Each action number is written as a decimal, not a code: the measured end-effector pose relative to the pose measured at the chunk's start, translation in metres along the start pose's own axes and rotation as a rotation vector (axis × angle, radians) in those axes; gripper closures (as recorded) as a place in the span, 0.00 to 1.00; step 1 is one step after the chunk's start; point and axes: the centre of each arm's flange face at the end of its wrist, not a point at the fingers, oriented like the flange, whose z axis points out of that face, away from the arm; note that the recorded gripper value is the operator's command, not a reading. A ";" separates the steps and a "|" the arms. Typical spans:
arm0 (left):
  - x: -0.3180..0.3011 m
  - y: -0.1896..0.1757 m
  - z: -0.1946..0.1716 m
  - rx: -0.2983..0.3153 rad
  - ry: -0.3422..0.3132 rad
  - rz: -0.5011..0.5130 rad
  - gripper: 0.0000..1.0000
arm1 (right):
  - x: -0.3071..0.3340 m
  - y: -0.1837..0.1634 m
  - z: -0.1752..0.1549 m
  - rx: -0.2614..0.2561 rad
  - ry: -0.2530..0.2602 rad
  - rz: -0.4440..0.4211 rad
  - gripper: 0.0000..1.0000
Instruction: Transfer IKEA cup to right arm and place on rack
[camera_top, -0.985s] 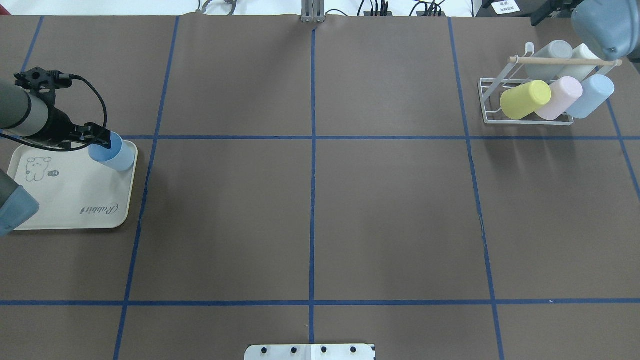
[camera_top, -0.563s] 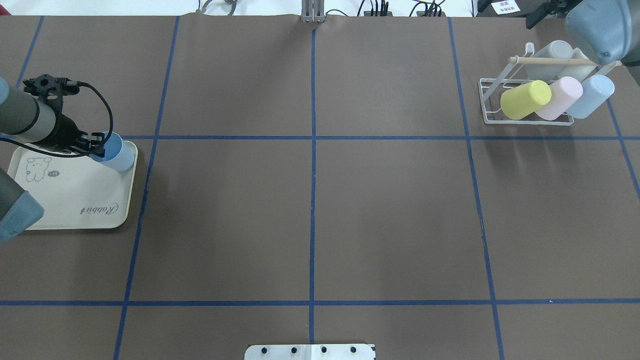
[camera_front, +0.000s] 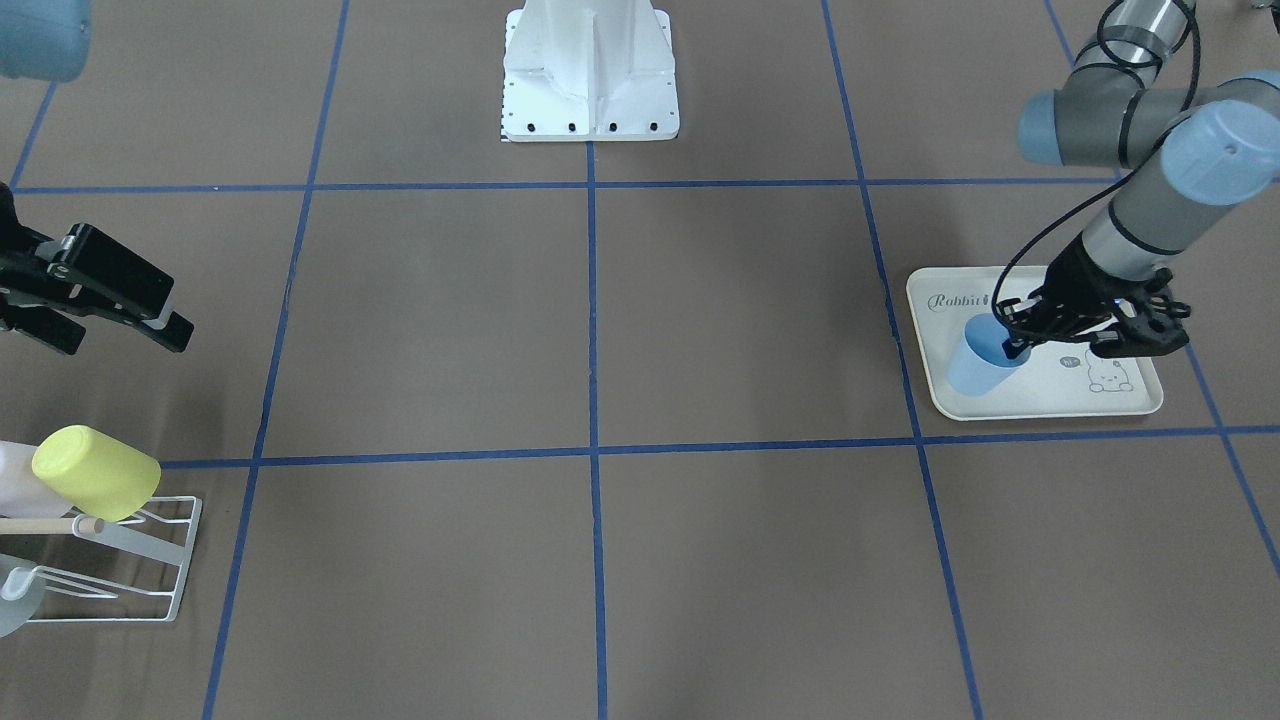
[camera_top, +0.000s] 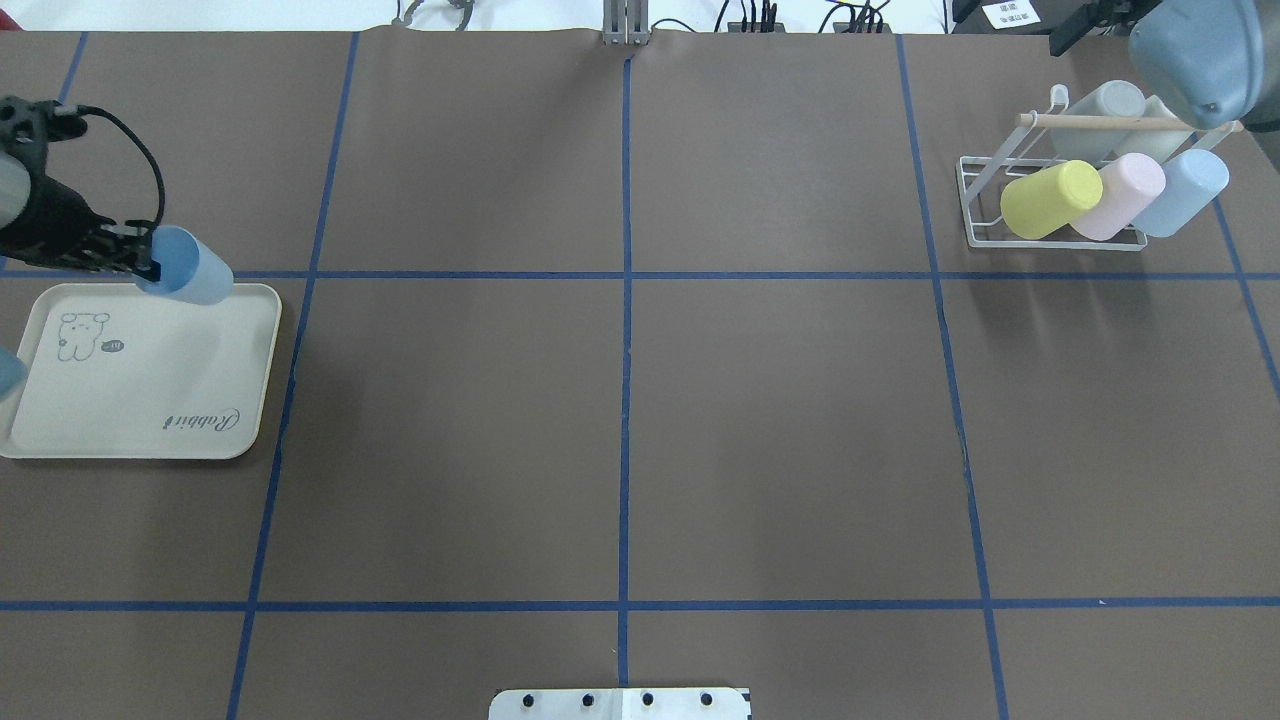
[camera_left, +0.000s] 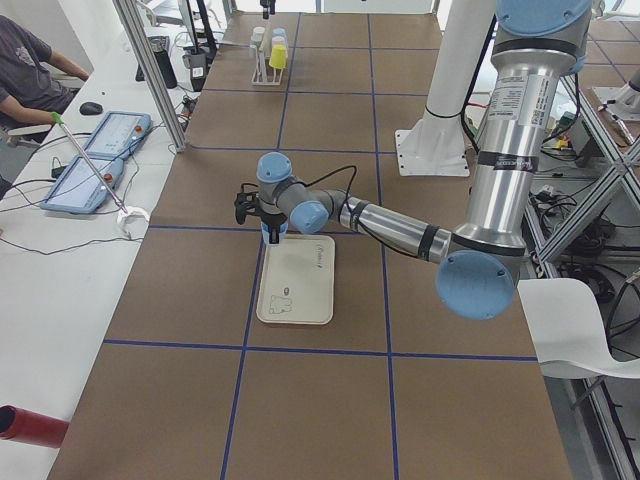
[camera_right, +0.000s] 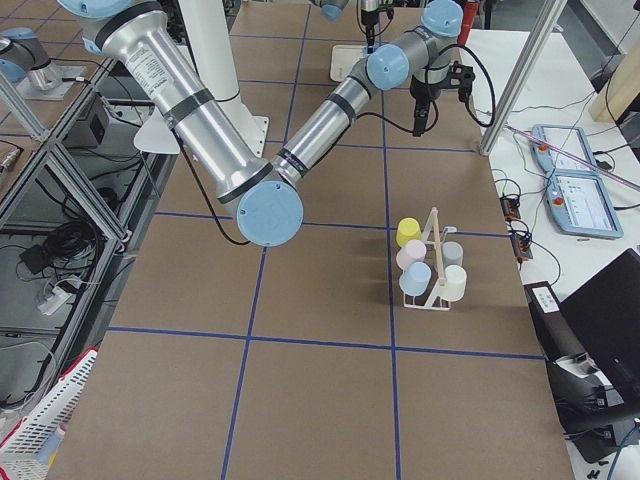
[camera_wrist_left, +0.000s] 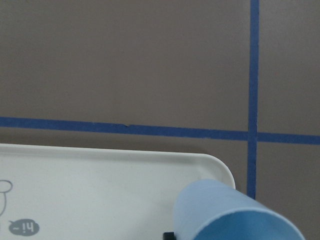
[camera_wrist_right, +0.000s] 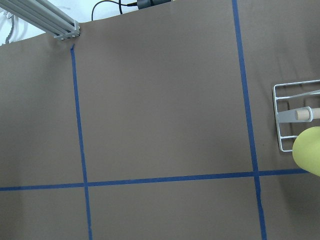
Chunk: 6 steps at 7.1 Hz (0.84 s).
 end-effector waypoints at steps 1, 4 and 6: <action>-0.012 -0.016 -0.018 0.028 -0.006 -0.039 1.00 | -0.001 0.000 0.000 0.002 0.000 -0.003 0.01; 0.005 -0.060 -0.063 0.181 -0.035 -0.204 1.00 | -0.006 0.005 -0.002 0.037 0.023 -0.024 0.01; 0.058 -0.071 -0.068 0.322 0.003 -0.403 1.00 | -0.011 0.018 -0.004 0.074 0.041 -0.052 0.01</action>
